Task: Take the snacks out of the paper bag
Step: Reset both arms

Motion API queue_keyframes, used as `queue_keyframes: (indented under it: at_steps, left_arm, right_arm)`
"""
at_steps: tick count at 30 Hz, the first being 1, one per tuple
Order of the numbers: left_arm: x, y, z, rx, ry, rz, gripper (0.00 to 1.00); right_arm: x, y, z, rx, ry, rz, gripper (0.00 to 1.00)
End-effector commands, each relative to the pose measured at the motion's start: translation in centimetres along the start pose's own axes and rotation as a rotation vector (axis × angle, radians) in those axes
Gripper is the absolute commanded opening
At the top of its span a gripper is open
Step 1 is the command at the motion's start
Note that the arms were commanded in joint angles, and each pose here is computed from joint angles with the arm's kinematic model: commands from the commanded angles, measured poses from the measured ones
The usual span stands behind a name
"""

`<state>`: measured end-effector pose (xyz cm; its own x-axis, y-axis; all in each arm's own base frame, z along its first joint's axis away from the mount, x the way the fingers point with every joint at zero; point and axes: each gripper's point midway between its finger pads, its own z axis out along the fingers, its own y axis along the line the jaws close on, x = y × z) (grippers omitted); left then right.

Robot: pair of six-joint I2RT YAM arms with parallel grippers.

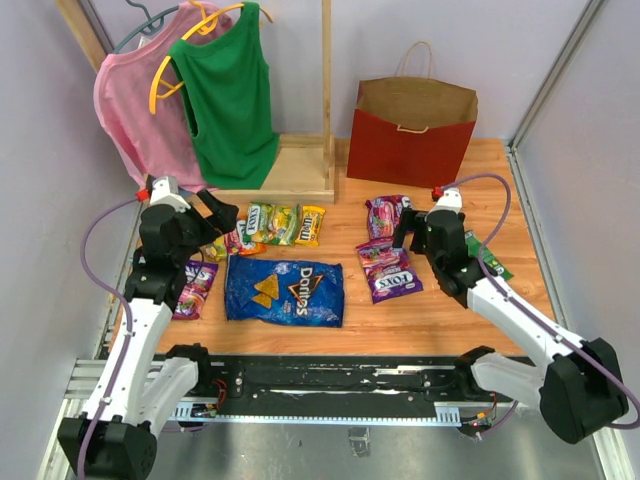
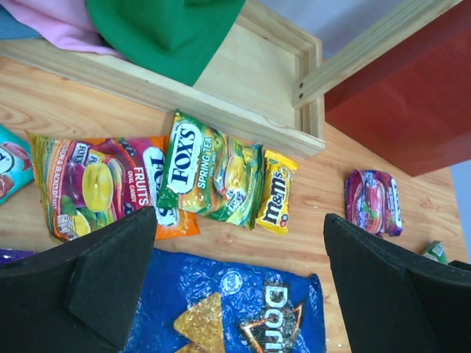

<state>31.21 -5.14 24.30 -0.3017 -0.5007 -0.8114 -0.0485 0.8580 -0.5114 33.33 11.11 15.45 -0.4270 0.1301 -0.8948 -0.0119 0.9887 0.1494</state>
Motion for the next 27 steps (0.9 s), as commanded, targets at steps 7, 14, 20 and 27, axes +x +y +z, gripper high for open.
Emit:
queue_keyframes:
  at_steps: [7, 14, 20, 27]
  left_arm:
    - [-1.1, -0.2, -1.0, 0.006, -0.031, 0.046, 1.00]
    - [-1.6, -0.2, -1.4, -0.001, -0.045, 0.054, 1.00]
    - [-1.8, 0.4, -1.3, -0.033, -0.048, 0.076, 1.00]
    - [-2.9, -0.3, -1.9, -0.004, -0.087, 0.102, 1.00]
  right_arm:
    - [-1.0, -1.5, -0.6, 0.044, -0.083, 0.016, 0.98]
    - [-0.5, -1.6, -0.2, 0.049, -0.065, 0.014, 0.98]
    - [-0.1, -1.0, 0.4, 0.037, -0.046, 0.023, 0.98]
    - [-0.2, -0.5, 0.5, -0.003, -0.074, 0.008, 0.98]
